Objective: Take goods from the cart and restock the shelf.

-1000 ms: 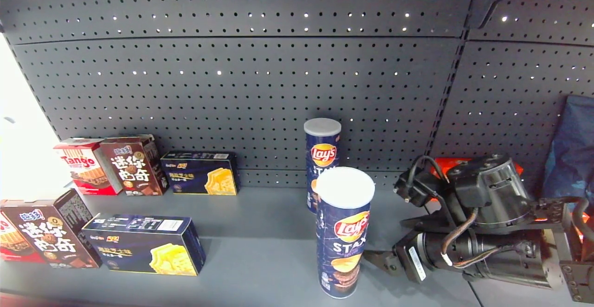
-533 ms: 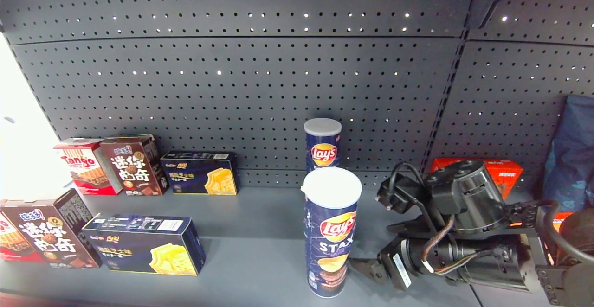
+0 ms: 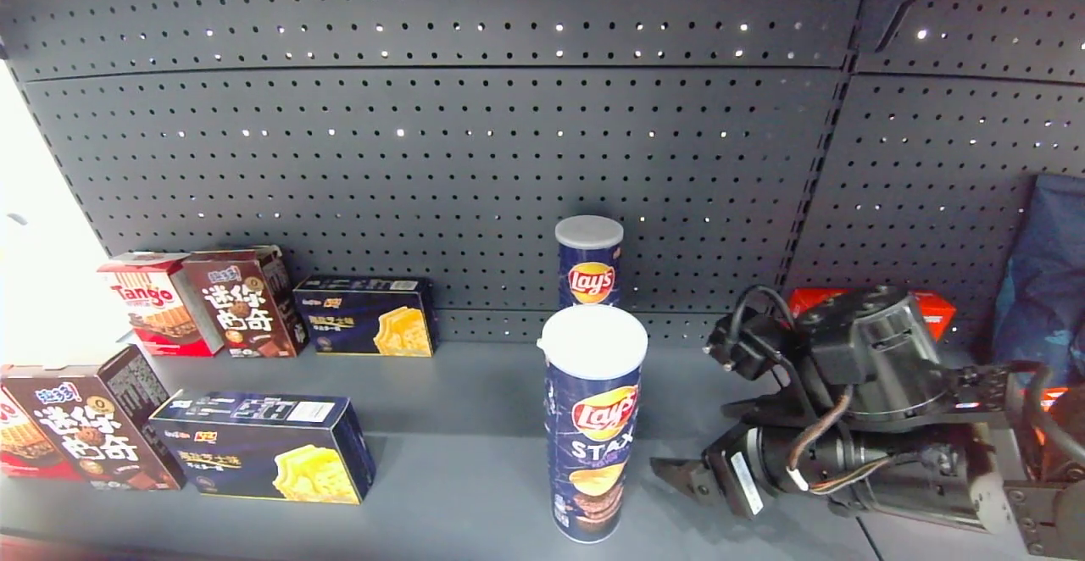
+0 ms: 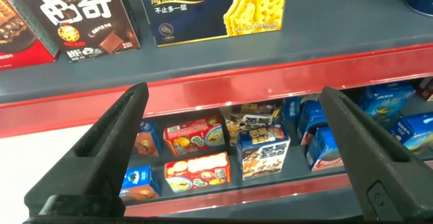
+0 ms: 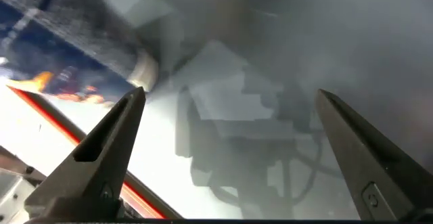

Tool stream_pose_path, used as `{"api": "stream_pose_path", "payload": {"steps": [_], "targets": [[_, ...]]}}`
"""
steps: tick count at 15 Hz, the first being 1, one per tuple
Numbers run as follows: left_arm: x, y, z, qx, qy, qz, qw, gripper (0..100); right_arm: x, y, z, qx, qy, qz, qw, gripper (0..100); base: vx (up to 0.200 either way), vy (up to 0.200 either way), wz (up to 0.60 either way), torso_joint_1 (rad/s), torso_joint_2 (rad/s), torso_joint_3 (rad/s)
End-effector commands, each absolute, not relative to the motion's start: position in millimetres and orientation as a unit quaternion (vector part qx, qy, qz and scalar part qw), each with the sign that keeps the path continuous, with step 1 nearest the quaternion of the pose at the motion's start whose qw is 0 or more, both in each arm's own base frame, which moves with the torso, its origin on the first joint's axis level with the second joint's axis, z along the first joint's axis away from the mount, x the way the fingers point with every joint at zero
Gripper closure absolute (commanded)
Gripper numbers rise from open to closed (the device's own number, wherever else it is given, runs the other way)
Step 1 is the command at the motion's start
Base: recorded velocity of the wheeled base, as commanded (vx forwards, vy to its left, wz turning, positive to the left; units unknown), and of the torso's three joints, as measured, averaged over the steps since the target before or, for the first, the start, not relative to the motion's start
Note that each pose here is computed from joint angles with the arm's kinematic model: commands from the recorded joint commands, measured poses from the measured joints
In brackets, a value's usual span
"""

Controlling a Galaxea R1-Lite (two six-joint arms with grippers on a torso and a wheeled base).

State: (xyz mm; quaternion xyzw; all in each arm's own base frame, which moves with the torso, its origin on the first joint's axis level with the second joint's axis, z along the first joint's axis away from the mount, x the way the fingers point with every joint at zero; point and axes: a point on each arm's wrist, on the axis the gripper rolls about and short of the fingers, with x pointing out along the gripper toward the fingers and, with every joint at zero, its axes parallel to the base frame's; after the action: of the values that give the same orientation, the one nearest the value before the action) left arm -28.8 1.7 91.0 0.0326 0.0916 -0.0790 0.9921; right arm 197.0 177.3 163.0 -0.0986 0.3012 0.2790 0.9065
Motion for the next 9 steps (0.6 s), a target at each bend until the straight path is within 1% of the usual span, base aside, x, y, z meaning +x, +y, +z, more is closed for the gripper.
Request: {"api": "stream_pose_path", "payload": {"steps": [1,3,5,7,8,9], "targets": [[-28.5,1.7,91.1,0.033,0.093,-0.079,0.992,0,181.0,140.9,185.9,-0.068,0.262,0.250,0.929,0,0.000,0.000,0.00,0.000,0.00,0.000],[-28.5,1.7,91.1,0.034,0.093,-0.079,0.992,0,163.2,97.3,210.2,-0.031,0.206,0.199,0.957,0,0.000,0.000,0.00,0.000,0.00,0.000],[-28.5,1.7,91.1,0.033,0.093,-0.080,0.992,0,140.6,61.4,225.3,-0.006,0.153,0.146,0.977,0,0.000,0.000,0.00,0.000,0.00,0.000],[-28.5,1.6,91.1,0.033,0.093,-0.081,0.992,0,107.7,31.1,223.0,0.009,0.111,0.085,0.990,0,0.000,0.000,0.00,0.000,0.00,0.000],[-28.5,1.6,91.1,0.033,0.093,-0.081,0.992,0,107.7,31.1,223.0,0.009,0.111,0.085,0.990,0,0.000,0.000,0.00,0.000,0.00,0.000],[-28.5,1.6,91.1,0.033,0.093,-0.081,0.992,0,73.4,14.4,199.4,0.012,0.086,0.030,0.996,0,0.000,0.000,0.00,0.000,0.00,0.000]]}}
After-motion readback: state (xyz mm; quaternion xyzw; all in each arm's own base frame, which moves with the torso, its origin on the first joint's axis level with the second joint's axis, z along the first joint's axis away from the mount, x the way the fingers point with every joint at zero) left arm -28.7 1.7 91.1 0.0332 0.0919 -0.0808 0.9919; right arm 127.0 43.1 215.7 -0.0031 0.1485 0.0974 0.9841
